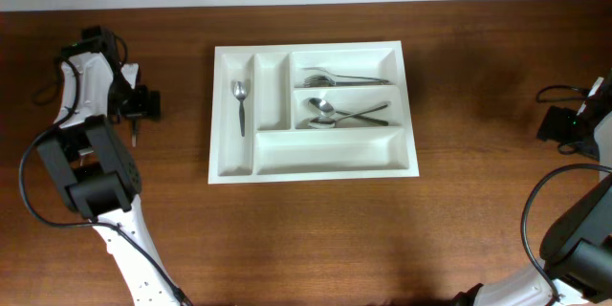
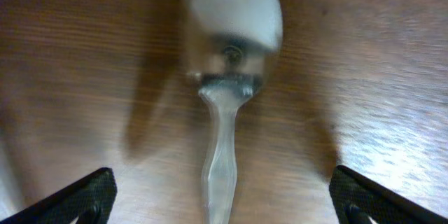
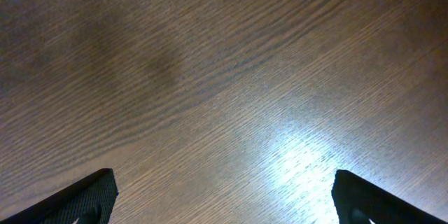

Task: Pack container
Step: 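Lower the left gripper onto the spoon and close on its handle, then carry the spoon right and lower it into the tray's left compartment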

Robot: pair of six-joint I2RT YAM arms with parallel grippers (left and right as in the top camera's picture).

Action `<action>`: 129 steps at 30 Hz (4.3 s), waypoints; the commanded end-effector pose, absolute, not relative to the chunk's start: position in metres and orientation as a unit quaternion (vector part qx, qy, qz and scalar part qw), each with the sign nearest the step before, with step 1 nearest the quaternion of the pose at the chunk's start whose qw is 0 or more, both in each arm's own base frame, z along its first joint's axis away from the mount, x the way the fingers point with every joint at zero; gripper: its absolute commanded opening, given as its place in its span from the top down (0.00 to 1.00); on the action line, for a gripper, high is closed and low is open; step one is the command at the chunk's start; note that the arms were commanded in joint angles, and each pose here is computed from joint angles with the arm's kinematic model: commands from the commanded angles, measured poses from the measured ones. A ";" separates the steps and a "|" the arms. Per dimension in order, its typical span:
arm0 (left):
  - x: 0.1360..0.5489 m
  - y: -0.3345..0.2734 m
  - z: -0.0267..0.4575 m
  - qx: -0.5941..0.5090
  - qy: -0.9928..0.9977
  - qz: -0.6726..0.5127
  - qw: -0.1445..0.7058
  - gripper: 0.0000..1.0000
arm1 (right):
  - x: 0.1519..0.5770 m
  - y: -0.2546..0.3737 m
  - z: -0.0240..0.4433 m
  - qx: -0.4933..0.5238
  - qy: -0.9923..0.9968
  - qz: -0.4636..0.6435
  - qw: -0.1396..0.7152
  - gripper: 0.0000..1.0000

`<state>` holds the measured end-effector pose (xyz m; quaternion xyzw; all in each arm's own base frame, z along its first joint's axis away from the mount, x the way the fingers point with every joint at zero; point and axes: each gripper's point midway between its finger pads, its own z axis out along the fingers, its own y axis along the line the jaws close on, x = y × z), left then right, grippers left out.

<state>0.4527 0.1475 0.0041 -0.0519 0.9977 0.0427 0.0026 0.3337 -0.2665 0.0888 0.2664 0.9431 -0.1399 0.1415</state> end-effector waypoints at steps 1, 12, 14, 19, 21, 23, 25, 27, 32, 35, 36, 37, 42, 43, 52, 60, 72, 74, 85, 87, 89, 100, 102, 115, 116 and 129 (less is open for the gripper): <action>0.449 0.144 -0.010 -0.043 0.999 0.032 -0.011 0.01 | 0.333 -0.265 0.091 0.264 0.944 -0.141 0.143 0.01; 0.449 0.144 -0.011 -0.043 0.998 0.032 -0.012 0.42 | 0.333 -0.265 0.091 0.264 0.943 -0.141 0.143 0.01; 0.449 0.144 -0.011 -0.043 0.998 0.032 -0.012 0.44 | 0.333 -0.265 0.091 0.264 0.944 -0.141 0.143 0.01; 0.449 0.144 -0.011 -0.043 0.999 0.032 -0.011 0.61 | 0.333 -0.265 0.091 0.264 0.944 -0.141 0.143 0.01; 0.449 0.144 -0.011 -0.043 0.998 0.032 -0.011 0.68 | 0.333 -0.265 0.091 0.264 0.944 -0.141 0.143 0.01; 0.449 0.144 -0.011 -0.043 0.999 0.032 -0.011 0.69 | 0.333 -0.265 0.091 0.264 0.944 -0.141 0.143 0.01; 0.449 0.144 -0.011 -0.043 0.998 0.032 -0.011 0.70 | 0.333 -0.265 0.091 0.264 0.944 -0.141 0.143 0.01; 0.450 0.144 -0.011 -0.043 0.998 0.032 -0.011 0.74 | 0.333 -0.265 0.091 0.264 0.944 -0.141 0.143 0.01; 0.450 0.145 -0.011 -0.043 0.998 0.032 -0.009 0.81 | 0.333 -0.265 0.091 0.264 0.944 -0.141 0.143 0.01; 0.450 0.145 -0.011 -0.044 0.998 0.032 -0.009 0.84 | 0.333 -0.265 0.091 0.264 0.944 -0.141 0.143 0.01; 0.450 0.145 -0.011 -0.044 0.998 0.032 -0.009 0.84 | 0.333 -0.265 0.091 0.264 0.944 -0.141 0.143 0.01; 0.450 0.145 -0.011 -0.045 0.998 0.032 -0.009 0.85 | 0.333 -0.265 0.091 0.264 0.944 -0.141 0.143 0.01; 0.449 0.142 -0.008 -0.043 0.999 0.031 -0.013 0.89 | 0.333 -0.265 0.091 0.264 0.944 -0.141 0.143 0.01; 0.450 0.141 -0.006 -0.041 0.999 0.031 -0.014 0.89 | 0.333 -0.265 0.091 0.264 0.944 -0.141 0.143 0.01; 0.464 0.131 0.026 -0.029 0.999 0.032 0.002 0.95 | 0.333 -0.265 0.091 0.264 0.944 -0.141 0.143 0.01; 0.480 0.086 0.061 -0.032 0.998 -0.036 0.030 0.95 | 0.333 -0.265 0.091 0.264 0.944 -0.141 0.143 0.01; 0.471 -0.008 0.077 0.040 0.997 -0.071 -0.001 0.98 | 0.333 -0.265 0.091 0.264 0.944 -0.141 0.143 0.01; 0.471 -0.019 0.077 0.052 0.996 -0.071 -0.001 0.98 | 0.333 -0.265 0.091 0.264 0.944 -0.141 0.143 0.01; 0.479 -0.045 0.098 0.075 0.995 -0.063 0.029 0.98 | 0.333 -0.265 0.091 0.264 0.944 -0.141 0.143 0.01; 0.483 -0.038 0.106 0.073 0.995 -0.047 0.043 0.98 | 0.333 -0.265 0.091 0.264 0.944 -0.141 0.143 0.01; 0.487 -0.029 0.114 0.071 0.996 -0.025 0.056 0.98 | 0.333 -0.265 0.091 0.264 0.943 -0.141 0.143 0.01; 0.477 -0.026 0.133 0.068 0.996 -0.014 0.051 0.98 | 0.333 -0.265 0.091 0.264 0.944 -0.141 0.143 0.01; 0.475 -0.030 0.148 0.064 0.996 -0.016 0.067 0.98 | 0.333 -0.265 0.091 0.264 0.944 -0.141 0.143 0.01; 0.469 -0.090 0.178 0.112 0.985 -0.086 0.100 0.98 | 0.333 -0.265 0.091 0.264 0.944 -0.141 0.143 0.01; 0.469 -0.095 0.178 0.117 0.984 -0.087 0.103 0.98 | 0.333 -0.265 0.091 0.264 0.944 -0.141 0.143 0.01; 0.478 -0.114 0.168 0.131 0.982 -0.084 0.111 0.98 | 0.333 -0.265 0.091 0.264 0.944 -0.141 0.143 0.01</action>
